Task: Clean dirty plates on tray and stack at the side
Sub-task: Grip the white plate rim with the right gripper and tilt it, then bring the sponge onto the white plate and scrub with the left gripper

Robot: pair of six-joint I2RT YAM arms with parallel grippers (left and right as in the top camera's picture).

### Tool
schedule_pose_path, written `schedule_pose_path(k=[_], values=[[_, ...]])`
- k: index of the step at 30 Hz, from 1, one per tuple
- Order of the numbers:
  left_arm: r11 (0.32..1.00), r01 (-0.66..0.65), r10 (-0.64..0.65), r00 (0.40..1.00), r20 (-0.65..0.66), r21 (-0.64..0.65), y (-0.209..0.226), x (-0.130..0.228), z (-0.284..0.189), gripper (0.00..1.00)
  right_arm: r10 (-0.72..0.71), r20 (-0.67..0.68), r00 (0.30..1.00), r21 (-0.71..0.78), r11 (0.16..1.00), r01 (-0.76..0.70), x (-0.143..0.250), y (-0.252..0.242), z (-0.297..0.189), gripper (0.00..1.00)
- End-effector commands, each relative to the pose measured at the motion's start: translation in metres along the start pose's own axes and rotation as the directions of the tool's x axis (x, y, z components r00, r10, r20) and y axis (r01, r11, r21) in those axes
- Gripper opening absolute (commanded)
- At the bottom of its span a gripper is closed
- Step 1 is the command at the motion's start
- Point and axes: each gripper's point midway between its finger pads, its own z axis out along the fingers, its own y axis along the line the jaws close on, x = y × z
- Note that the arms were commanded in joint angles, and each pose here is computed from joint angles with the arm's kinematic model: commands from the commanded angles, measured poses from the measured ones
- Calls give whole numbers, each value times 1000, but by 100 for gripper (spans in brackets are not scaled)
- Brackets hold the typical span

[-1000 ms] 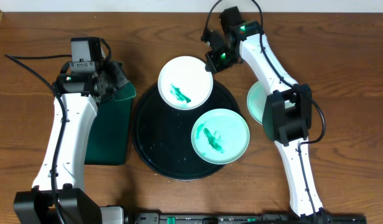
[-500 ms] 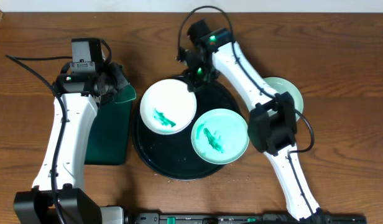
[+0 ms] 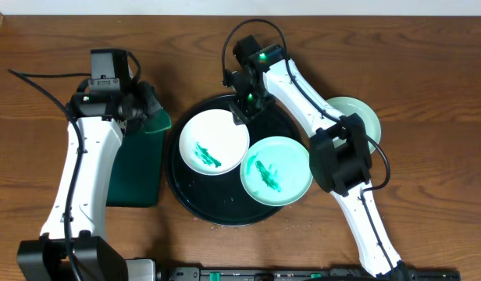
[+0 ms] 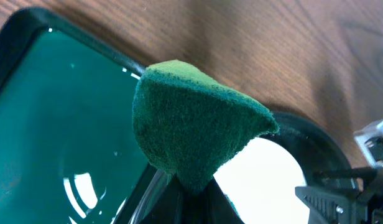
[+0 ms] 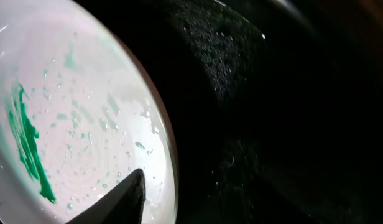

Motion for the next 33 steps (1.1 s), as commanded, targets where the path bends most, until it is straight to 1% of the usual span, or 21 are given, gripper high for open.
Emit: schedule_pose_path(k=[1, 3, 5, 9, 12, 15, 18, 20, 22, 23, 28, 30, 31, 33], values=[[1000, -3, 3, 1000, -15, -12, -2, 7, 1, 7, -66, 29, 997, 6, 998, 65, -4, 8, -14, 43], [1000, -12, 11, 1000, -17, -8, -5, 9, 1, 7, -70, 29, 997, 5, 998, 70, -4, 11, -14, 35], [1000, -13, 13, 1000, -18, -7, -5, 9, 1, 7, -74, 33, 997, 6, 997, 73, -6, 12, -13, 31], [1000, -13, 13, 1000, -18, -8, -5, 9, 1, 7, -69, 34, 997, 3, 998, 69, -7, 10, -5, 29], [1000, -13, 13, 1000, -19, -8, -5, 9, 1, 7, -65, 21, 998, -29, 997, 66, -5, 16, 3, 29], [1000, -13, 13, 1000, -23, -11, -4, 10, 1, 7, -57, 35, 998, -61, 996, 59, -8, 22, 3, 28], [1000, -12, 12, 999, -34, -17, -3, 13, 1, 7, -24, 27, 999, -62, 998, 25, -7, 21, 6, 25], [1000, -12, 10, 998, -56, -29, 0, 18, 2, 7, 5, 7, 1000, -64, 998, -4, -4, 20, 14, 17], [999, -11, 7, 997, -83, -43, 3, 23, 6, 7, 44, -21, 999, -57, 997, -45, 1, 19, 25, 10], [999, -11, 6, 995, -98, -52, 5, 26, 8, 8, 58, -40, 998, -56, 997, -60, 4, 20, 31, 9], [998, -13, 4, 992, -129, -68, 7, 31, 17, 7, 54, -90, 994, -55, 997, -59, 15, 29, 45, 8], [998, -16, 7, 991, -130, -67, 6, 32, 18, 7, 60, -97, 993, -25, 998, -63, 17, 29, 49, 7], [998, -17, 8, 991, -130, -66, 6, 32, 18, 7, 95, -95, 991, 24, 995, -93, 17, 23, 50, 1], [998, -21, 12, 991, -131, -65, 5, 33, 18, 7, 197, -76, 977, 119, 975, -187, 17, 8, 49, 1]])
